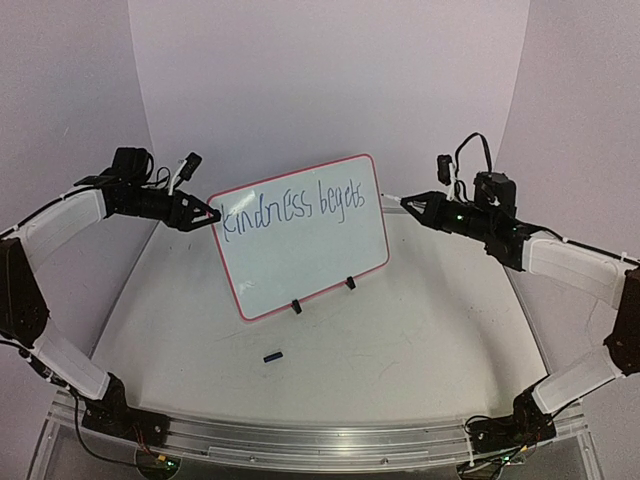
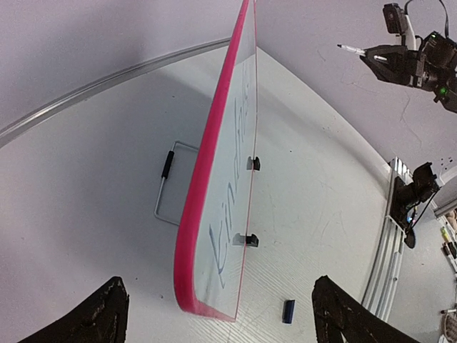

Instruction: Write a sentence on the whiteboard

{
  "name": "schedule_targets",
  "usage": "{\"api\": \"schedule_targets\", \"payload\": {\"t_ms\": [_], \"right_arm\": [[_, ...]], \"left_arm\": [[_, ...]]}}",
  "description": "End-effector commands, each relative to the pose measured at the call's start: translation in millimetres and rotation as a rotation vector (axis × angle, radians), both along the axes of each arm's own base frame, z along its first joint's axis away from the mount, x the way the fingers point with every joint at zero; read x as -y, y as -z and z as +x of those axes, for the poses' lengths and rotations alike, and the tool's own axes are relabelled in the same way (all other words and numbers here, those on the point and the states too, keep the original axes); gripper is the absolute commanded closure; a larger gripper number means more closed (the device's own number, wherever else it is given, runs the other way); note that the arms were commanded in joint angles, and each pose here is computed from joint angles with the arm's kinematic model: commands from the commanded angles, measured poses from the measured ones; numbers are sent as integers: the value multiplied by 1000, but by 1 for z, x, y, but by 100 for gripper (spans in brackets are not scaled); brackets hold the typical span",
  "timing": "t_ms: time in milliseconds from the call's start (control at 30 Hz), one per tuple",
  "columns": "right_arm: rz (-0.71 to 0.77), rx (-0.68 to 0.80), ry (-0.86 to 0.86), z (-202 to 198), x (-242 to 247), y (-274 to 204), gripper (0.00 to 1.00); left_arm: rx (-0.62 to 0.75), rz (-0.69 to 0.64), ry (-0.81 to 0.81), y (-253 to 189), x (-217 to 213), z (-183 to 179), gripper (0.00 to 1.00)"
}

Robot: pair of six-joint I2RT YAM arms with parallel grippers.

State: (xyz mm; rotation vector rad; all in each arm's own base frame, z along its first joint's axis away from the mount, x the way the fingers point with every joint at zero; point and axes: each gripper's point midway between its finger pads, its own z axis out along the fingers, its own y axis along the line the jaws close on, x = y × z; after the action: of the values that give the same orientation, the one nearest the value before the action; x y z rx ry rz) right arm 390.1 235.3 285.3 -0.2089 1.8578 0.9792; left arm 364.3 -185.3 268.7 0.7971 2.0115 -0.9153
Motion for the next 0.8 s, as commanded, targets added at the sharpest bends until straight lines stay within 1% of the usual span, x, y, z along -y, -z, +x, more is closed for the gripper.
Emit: {"api": "schedule_targets", "payload": {"t_ms": [0, 133, 200, 300, 400, 500, 667, 767], "right_arm": [[-39, -26, 28, -8, -5, 0, 100], [-61, -42, 27, -16, -25, 9, 99], [-69, -37, 11, -22, -39, 9, 99], [-82, -4, -64, -37, -66, 9, 100], [-63, 32, -152, -55, -93, 10, 100], [-30, 40, -230, -65, -116, 13, 100], [-44, 30, -356, -81, -166, 36, 100], [-42, 28, -433, -93, -198, 51, 100]], "left_arm": [[77, -19, -164, -20, -16, 2, 11], [58, -21, -307, -19, -32, 1, 10], [44, -25, -341, -17, -37, -3, 8], [45, -31, -374, -17, -42, -10, 8], [36, -41, -399, -11, -45, -15, 8], [13, -38, -378, 0, -42, -18, 9], [-7, -94, -240, 3, -22, -29, 11], [-18, -127, -190, 3, -15, -34, 11]]}}
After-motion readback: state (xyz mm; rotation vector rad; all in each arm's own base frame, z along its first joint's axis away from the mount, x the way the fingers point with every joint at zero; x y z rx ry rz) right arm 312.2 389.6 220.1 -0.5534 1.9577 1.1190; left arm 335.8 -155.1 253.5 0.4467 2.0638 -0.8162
